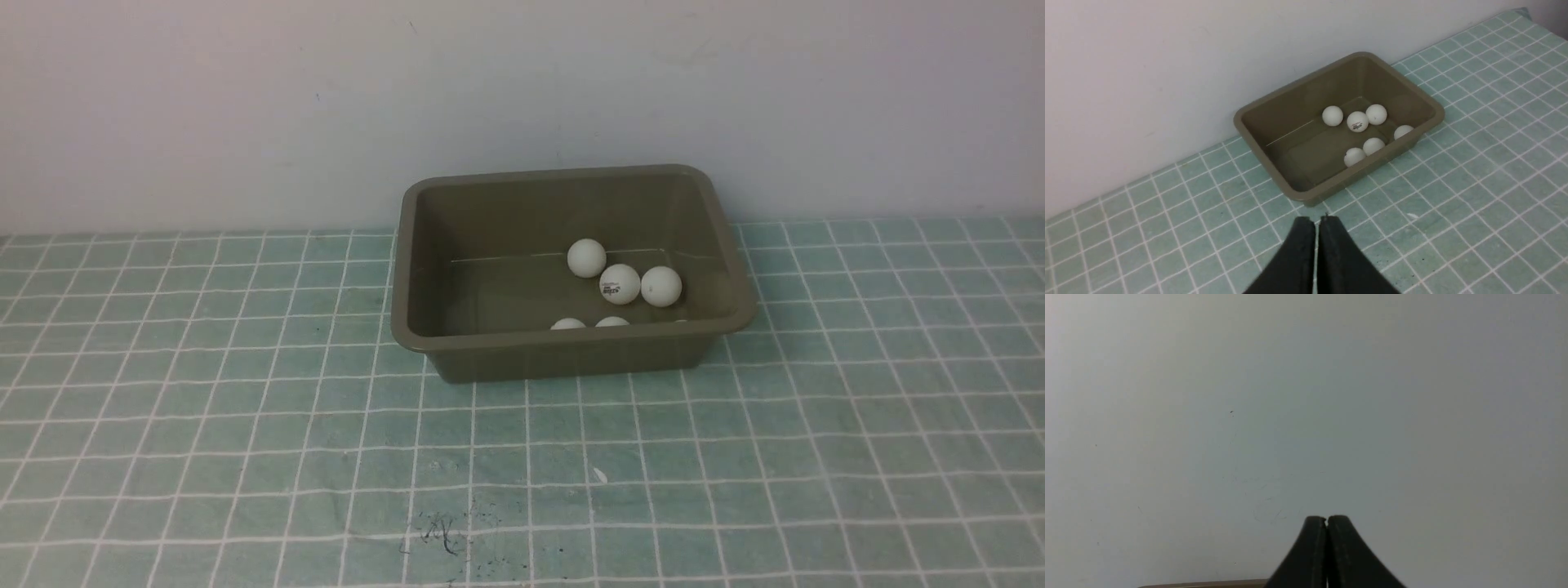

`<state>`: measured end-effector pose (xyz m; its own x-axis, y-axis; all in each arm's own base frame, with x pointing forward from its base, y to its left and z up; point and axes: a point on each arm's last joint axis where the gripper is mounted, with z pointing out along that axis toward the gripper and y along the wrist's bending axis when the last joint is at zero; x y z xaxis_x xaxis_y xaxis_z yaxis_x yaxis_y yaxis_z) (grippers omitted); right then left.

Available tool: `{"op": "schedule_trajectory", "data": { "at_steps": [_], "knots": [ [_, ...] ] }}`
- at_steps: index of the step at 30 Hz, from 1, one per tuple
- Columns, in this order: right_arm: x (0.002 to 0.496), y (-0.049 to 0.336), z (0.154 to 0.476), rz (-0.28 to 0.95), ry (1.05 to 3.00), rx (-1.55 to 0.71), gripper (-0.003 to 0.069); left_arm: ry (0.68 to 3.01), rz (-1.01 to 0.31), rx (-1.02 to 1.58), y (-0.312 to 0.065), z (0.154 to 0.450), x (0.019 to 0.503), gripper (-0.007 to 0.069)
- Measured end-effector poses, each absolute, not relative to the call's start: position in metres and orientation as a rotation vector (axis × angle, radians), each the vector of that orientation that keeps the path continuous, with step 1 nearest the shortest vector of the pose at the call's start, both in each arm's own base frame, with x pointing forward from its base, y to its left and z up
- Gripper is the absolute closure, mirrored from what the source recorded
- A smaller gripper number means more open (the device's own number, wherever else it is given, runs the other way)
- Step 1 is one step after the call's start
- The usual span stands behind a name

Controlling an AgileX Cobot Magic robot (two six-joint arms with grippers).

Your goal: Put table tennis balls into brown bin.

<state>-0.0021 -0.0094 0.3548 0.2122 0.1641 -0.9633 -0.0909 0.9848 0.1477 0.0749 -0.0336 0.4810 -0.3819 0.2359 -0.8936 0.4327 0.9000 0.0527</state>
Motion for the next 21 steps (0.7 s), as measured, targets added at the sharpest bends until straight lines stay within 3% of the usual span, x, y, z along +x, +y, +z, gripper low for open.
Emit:
{"op": "schedule_trajectory", "data": {
  "at_steps": [2, 6, 12, 15, 16, 19, 21],
  "knots": [
    [-0.002, -0.009, 0.355, 0.177, 1.346, 0.064, 0.0673, 1.975, -0.217, 0.467, -0.031, 0.478, 0.072, 0.0630],
    [-0.002, -0.009, 0.355, 0.177, 1.346, 0.064, 0.0673, 1.881, -0.137, 0.360, -0.018, 0.430, 0.062, 0.0630],
    [-0.002, -0.009, 0.355, 0.177, 1.346, 0.064, 0.0673, 1.757, -0.053, 0.230, -0.008, 0.316, 0.052, 0.0630],
    [-0.002, -0.009, 0.355, 0.177, 1.346, 0.064, 0.0673, 1.757, -0.002, 0.168, -0.005, 0.241, 0.052, 0.0630],
    [-0.002, -0.009, 0.355, 0.177, 1.346, 0.064, 0.0673, 1.748, 0.000, 0.165, -0.005, 0.238, 0.051, 0.0630],
    [-0.002, -0.009, 0.355, 0.177, 1.345, 0.063, 0.0673, 1.795, 0.012, 0.155, -0.004, 0.186, 0.053, 0.0630],
    [-0.002, -0.009, 0.355, 0.177, 1.346, 0.064, 0.0673, 1.829, 0.013, 0.157, -0.004, 0.175, 0.053, 0.0630]
  ]
}}
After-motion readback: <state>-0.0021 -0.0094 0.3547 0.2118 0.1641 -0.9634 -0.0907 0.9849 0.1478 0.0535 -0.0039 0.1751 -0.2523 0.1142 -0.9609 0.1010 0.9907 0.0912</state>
